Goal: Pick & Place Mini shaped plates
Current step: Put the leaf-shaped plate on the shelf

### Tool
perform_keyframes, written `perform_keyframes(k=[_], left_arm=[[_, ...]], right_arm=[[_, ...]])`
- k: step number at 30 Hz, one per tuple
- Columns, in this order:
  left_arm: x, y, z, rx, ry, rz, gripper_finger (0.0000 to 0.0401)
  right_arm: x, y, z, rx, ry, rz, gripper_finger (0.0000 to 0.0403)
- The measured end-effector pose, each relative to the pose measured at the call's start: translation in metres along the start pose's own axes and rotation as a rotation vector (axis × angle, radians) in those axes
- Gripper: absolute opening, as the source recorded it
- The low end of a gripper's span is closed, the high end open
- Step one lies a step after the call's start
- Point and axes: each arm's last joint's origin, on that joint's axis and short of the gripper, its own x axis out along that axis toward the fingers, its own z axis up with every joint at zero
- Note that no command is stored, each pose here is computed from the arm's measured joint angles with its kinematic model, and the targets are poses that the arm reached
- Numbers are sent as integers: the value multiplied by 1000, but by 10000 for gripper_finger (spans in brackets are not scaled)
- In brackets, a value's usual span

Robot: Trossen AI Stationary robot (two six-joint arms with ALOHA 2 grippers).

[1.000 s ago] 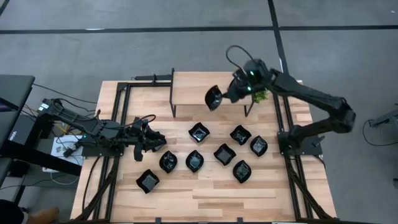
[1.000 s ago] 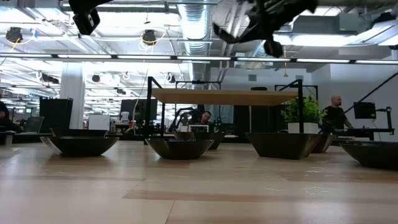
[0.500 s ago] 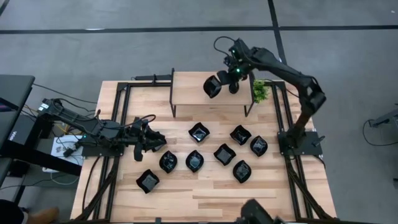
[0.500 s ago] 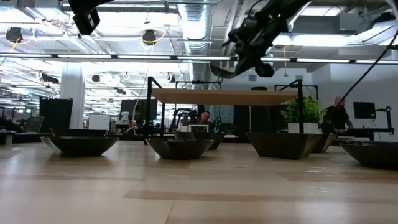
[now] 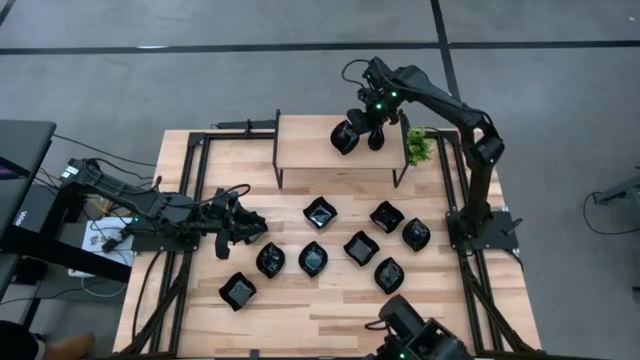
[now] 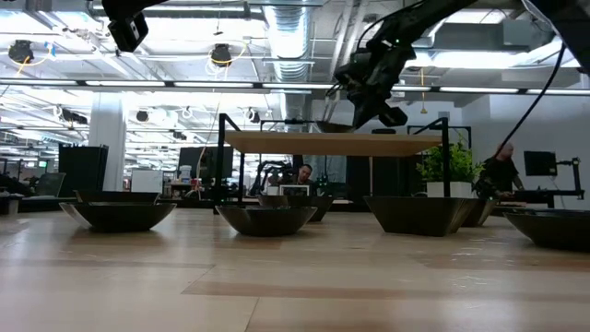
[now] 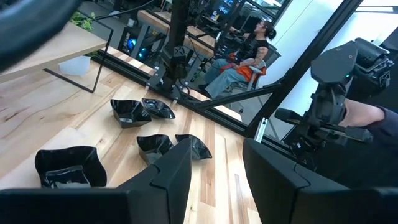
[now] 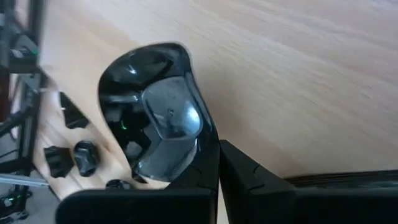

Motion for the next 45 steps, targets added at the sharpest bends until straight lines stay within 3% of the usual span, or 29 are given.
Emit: perform_keyframes(k=[45], left_arm=[[0, 0, 0, -5, -4, -2, 145]], right_arm=[[6, 13, 1, -38, -45, -19, 0]])
